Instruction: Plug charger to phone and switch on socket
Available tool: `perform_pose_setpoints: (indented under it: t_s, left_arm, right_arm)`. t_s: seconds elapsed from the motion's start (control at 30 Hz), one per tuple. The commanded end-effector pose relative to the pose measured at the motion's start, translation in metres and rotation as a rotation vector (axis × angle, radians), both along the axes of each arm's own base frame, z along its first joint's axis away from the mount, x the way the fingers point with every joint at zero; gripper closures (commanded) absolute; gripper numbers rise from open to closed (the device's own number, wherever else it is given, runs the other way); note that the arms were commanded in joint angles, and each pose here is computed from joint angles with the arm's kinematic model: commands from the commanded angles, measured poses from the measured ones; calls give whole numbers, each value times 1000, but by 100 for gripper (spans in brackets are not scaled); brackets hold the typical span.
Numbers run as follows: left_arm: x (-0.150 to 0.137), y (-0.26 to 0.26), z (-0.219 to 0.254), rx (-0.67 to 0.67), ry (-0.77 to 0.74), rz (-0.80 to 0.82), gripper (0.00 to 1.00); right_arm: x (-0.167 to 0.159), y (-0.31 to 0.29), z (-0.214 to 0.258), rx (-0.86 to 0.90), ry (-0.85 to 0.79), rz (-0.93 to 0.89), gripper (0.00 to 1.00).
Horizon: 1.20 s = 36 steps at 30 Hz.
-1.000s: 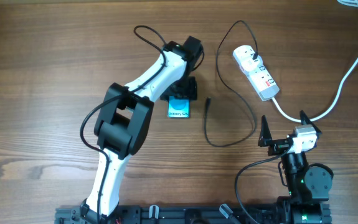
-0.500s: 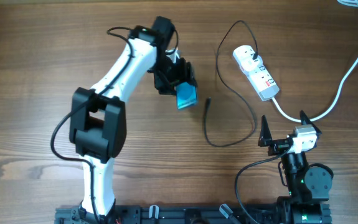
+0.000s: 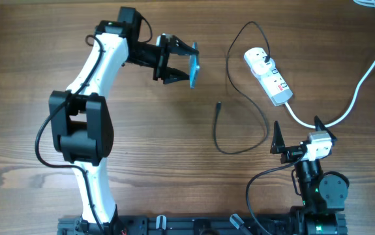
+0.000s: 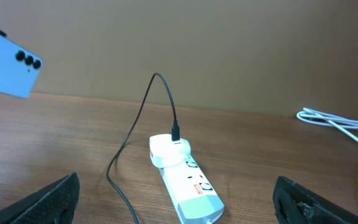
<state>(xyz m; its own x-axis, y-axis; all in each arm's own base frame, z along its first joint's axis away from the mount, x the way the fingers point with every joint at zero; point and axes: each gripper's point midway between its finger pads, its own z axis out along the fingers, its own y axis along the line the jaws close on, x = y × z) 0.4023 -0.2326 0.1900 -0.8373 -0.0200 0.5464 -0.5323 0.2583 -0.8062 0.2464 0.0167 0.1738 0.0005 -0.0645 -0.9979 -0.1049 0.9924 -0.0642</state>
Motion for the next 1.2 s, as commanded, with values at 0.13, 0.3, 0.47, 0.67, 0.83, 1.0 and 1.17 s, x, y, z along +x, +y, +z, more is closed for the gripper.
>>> perform_pose_setpoints:
  t_s: [0.13, 0.3, 0.47, 0.67, 0.83, 1.0, 1.17]
  left_arm:
    - [2, 15, 49, -174, 52, 32, 34]
    - [3, 17, 53, -192, 54, 34, 34]
    - [3, 17, 53, -192, 54, 34, 33]
    - [3, 19, 52, -191, 56, 38, 32]
    - [4, 20, 52, -185, 105, 47, 33]
    - [4, 20, 52, -185, 102, 47, 32]
    - [4, 20, 52, -184, 101, 47, 33]
  right_arm:
    - [-5, 19, 26, 117, -89, 114, 0]
    - [-37, 85, 38, 977, 245, 566, 0]
    - [-91, 78, 157, 1092, -160, 862, 0]
    - [-83, 93, 210, 668, 6, 677, 0]
    - [-26, 58, 164, 561, 635, 212, 0]
    - [-9, 113, 181, 638, 799, 592, 0]
    - [9, 149, 132, 357, 990, 364, 1]
